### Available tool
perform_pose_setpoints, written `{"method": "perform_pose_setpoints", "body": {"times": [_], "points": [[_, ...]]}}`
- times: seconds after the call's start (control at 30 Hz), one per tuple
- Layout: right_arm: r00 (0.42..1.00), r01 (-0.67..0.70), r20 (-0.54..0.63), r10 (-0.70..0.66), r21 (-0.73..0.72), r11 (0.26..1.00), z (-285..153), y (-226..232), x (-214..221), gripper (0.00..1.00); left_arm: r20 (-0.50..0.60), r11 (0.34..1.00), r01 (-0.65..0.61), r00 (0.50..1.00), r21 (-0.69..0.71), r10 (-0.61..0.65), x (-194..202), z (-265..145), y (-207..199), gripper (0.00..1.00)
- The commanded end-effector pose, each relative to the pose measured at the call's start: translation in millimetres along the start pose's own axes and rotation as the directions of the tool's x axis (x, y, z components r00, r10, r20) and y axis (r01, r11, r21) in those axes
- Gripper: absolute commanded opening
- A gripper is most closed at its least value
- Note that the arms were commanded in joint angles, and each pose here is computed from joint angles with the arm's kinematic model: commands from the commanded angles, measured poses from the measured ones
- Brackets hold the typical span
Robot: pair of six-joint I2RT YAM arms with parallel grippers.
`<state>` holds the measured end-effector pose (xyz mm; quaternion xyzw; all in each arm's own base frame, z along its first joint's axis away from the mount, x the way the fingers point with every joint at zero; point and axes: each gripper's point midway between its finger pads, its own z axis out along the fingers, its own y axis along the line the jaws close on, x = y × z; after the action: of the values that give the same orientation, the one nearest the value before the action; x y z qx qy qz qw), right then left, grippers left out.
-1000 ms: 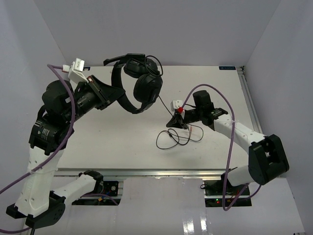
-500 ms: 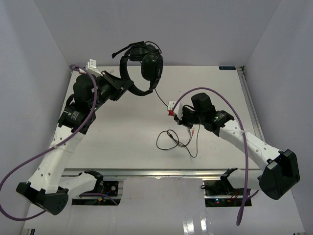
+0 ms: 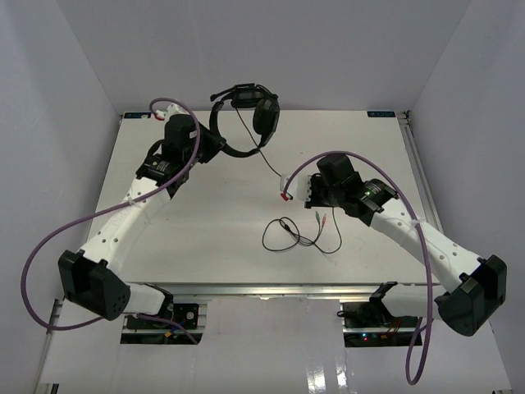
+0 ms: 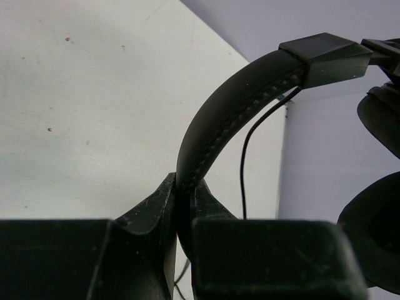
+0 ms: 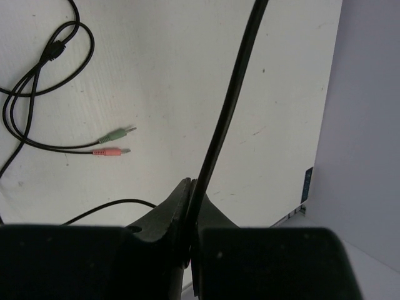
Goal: Wrap the headphones
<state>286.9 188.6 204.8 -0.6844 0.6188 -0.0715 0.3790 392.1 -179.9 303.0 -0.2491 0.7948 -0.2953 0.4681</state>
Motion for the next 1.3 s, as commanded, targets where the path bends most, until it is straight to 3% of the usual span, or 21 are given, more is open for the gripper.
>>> {"method": "perform_pose_setpoints", "body": {"times": [0.0, 0.27, 0.37, 0.53, 0.73, 0.97, 1.27], "points": [[0.971, 0.238, -0.003, -0.239, 0.089, 0.967, -26, -24, -25, 0.08, 0.066, 0.999, -0.035, 0.997, -0.004, 0.035, -11, 12, -4, 0.0], [0.911, 0.398, 0.018, -0.411, 0.217, 0.891, -57, -45, -75, 0.08, 0.03, 0.992, -0.105, 0.994, -0.068, 0.107, 5, 29, 18, 0.0], [0.889, 0.445, -0.023, -0.456, 0.27, 0.854, -63, -54, -87, 0.08, 0.006, 0.988, -0.138, 0.99, -0.074, 0.139, 14, 33, 22, 0.0], [0.9, 0.404, -0.023, -0.436, 0.421, 0.812, -84, -95, -116, 0.08, -0.041, 0.968, -0.234, 0.972, -0.088, 0.232, 35, 33, 33, 0.0], [0.911, 0.373, -0.038, -0.411, 0.502, 0.78, -93, -119, -132, 0.08, -0.126, 0.953, -0.299, 0.949, -0.057, 0.29, 64, 27, 44, 0.0], [0.926, 0.326, 0.004, -0.377, 0.495, 0.806, -84, -116, -138, 0.08, -0.218, 0.923, -0.385, 0.902, -0.016, 0.373, 105, 11, 63, 0.0], [0.949, 0.231, 0.086, -0.303, 0.463, 0.856, -70, -122, -149, 0.08, -0.283, 0.887, -0.443, 0.841, 0.128, 0.461, 140, -15, 54, 0.0]]}}
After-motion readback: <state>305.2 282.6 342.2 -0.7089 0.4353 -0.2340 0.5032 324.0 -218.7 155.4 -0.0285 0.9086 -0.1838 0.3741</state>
